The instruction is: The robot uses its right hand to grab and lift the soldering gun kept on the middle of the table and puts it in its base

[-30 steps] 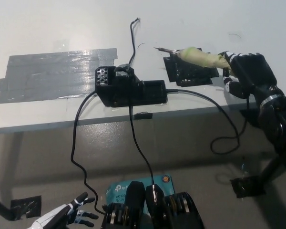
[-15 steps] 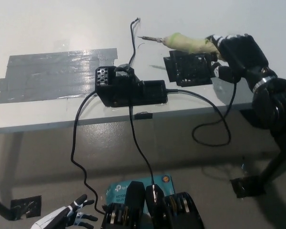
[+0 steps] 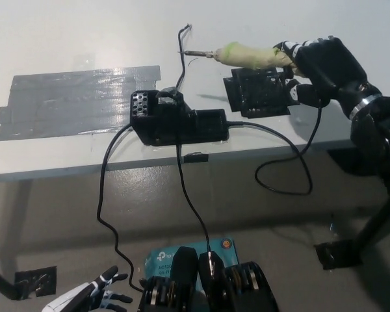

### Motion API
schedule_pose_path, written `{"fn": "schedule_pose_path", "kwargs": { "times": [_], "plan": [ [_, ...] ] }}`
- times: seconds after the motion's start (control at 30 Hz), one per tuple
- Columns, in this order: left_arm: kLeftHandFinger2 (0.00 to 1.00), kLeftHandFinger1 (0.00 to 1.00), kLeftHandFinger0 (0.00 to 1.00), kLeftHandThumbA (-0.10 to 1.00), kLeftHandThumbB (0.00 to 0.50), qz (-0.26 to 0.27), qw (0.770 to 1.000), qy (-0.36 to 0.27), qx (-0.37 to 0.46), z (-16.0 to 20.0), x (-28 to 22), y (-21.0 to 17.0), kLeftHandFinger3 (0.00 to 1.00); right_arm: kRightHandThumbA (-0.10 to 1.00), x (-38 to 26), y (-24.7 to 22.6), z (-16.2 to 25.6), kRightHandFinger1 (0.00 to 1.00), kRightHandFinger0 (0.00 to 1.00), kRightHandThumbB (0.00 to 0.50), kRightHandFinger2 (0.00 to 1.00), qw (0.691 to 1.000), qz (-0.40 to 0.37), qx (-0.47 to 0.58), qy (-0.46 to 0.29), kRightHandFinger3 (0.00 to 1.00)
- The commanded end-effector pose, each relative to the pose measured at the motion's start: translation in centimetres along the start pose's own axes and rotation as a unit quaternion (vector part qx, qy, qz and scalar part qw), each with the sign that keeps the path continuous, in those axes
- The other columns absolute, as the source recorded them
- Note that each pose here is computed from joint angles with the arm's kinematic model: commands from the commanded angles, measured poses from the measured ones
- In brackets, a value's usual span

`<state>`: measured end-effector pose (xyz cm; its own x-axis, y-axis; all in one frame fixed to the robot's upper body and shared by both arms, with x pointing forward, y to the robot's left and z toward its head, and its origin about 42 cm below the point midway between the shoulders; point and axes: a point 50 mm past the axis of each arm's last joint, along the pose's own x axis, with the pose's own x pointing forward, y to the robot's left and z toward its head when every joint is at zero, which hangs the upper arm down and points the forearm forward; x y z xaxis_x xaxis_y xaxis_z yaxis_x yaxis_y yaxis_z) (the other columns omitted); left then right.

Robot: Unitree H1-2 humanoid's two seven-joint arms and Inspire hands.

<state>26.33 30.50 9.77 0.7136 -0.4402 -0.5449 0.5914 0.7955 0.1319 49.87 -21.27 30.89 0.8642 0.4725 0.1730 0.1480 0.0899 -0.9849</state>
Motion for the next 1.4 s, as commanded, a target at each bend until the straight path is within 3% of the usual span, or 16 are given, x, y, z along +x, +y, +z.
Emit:
{"fn": "schedule_pose_path", "kwargs": {
  "times": [0.0, 0.07, 0.2, 0.23, 0.3, 0.37, 0.47, 0.63, 0.77, 0.83, 0.97, 1.07, 1.13, 1.23, 1.33, 1.37],
  "plan": [
    [0.78, 0.75, 1.00, 1.00, 0.499, 0.010, 1.000, 0.004, 0.009, 0.2, -0.9, 0.8, 1.00, -0.10, -0.4, -3.2, -0.7, 0.01, 0.00, 0.339, 0.38, 0.998, -0.031, -0.019, -0.042, 0.04],
    [0.76, 0.73, 1.00, 1.00, 0.497, 0.011, 1.000, 0.005, 0.011, 0.2, -0.9, 0.8, 1.00, -0.10, -0.6, -3.3, -0.9, 0.01, 0.00, 0.354, 0.40, 0.998, -0.032, -0.017, -0.045, 0.05],
    [0.78, 0.74, 1.00, 1.00, 0.500, 0.010, 1.000, 0.006, 0.008, 0.1, -1.0, 1.0, 1.00, -0.10, -0.9, -3.5, -1.2, 0.00, 0.00, 0.272, 0.41, 0.997, -0.047, -0.022, -0.063, 0.04],
    [0.78, 0.75, 1.00, 1.00, 0.499, 0.012, 1.000, 0.005, 0.012, 0.2, -1.0, 1.0, 1.00, -0.10, -0.8, -3.4, -1.3, 0.01, 0.00, 0.265, 0.35, 0.996, -0.049, -0.021, -0.069, 0.05],
    [0.78, 0.75, 1.00, 1.00, 0.500, 0.012, 1.000, 0.005, 0.012, 0.2, -1.0, 1.0, 1.00, -0.10, -0.8, -3.4, -1.3, 0.01, 0.00, 0.265, 0.35, 0.996, -0.049, -0.021, -0.070, 0.05],
    [0.76, 0.77, 1.00, 1.00, 0.500, 0.013, 1.000, 0.005, 0.010, 0.2, -1.0, 1.0, 1.00, -0.10, -0.7, -3.5, -1.2, 0.01, 0.00, 0.222, 0.35, 0.996, -0.047, -0.016, -0.077, 0.06],
    [0.77, 0.75, 1.00, 1.00, 0.492, 0.012, 1.000, 0.003, 0.011, 0.3, -1.0, 1.0, 1.00, -0.10, -0.6, -3.6, -1.2, 0.02, 0.00, 0.246, 0.34, 0.995, -0.048, -0.015, -0.085, 0.07],
    [0.79, 0.75, 1.00, 1.00, 0.500, 0.007, 1.000, 0.002, 0.015, 0.6, -0.8, 1.2, 1.00, -0.10, -0.4, -3.6, -1.2, 0.01, 0.00, 0.198, 0.32, 0.995, -0.033, -0.009, -0.090, 0.09],
    [0.79, 0.77, 1.00, 1.00, 0.497, 0.010, 1.000, 0.000, 0.017, 0.8, -0.7, 1.2, 1.00, -0.10, -0.3, -3.5, -1.2, 0.01, 0.00, 0.248, 0.35, 0.995, -0.029, -0.022, -0.093, 0.11],
    [0.78, 0.77, 1.00, 1.00, 0.495, 0.010, 1.000, 0.000, 0.018, 0.8, -0.6, 1.2, 1.00, -0.10, -0.2, -3.4, -1.2, 0.00, 0.00, 0.215, 0.37, 0.995, -0.031, -0.023, -0.095, 0.09],
    [0.77, 0.75, 1.00, 1.00, 0.482, 0.008, 1.000, -0.001, 0.015, 0.9, -0.5, 1.1, 1.00, -0.10, -0.2, -3.0, -1.6, 0.00, 0.00, 0.210, 0.36, 0.995, -0.023, -0.029, -0.090, 0.05],
    [0.79, 0.75, 1.00, 1.00, 0.479, 0.005, 1.000, -0.003, 0.016, 1.0, -0.5, 1.1, 1.00, -0.10, -0.2, -2.9, -1.6, 0.01, 0.00, 0.226, 0.42, 0.996, -0.009, -0.043, -0.077, 0.19],
    [0.78, 0.75, 1.00, 1.00, 0.493, 0.006, 1.000, -0.002, 0.017, 1.0, -0.4, 1.1, 1.00, -0.10, -0.2, -2.8, -1.7, 0.00, 0.00, 0.206, 0.38, 0.997, 0.001, -0.046, -0.069, 0.16],
    [0.77, 0.74, 1.00, 1.00, 0.500, 0.004, 1.000, 0.000, 0.023, 1.0, -0.4, 1.2, 1.00, -0.10, -0.1, -2.8, -1.8, 0.00, 0.00, 0.255, 0.26, 0.996, -0.002, -0.056, -0.064, 0.36],
    [0.75, 0.72, 1.00, 1.00, 0.500, 0.004, 1.000, -0.001, 0.021, 1.1, -0.4, 1.2, 1.00, -0.10, 0.0, -2.8, -1.9, 0.00, 0.00, 0.243, 0.25, 0.997, -0.003, -0.054, -0.063, 0.35],
    [0.75, 0.72, 1.00, 1.00, 0.494, 0.001, 1.000, -0.002, 0.020, 1.1, -0.3, 1.1, 1.00, -0.10, 0.2, -2.9, -1.9, 0.00, 0.00, 0.164, 0.25, 0.996, -0.002, -0.059, -0.066, 0.18]
  ]
}}
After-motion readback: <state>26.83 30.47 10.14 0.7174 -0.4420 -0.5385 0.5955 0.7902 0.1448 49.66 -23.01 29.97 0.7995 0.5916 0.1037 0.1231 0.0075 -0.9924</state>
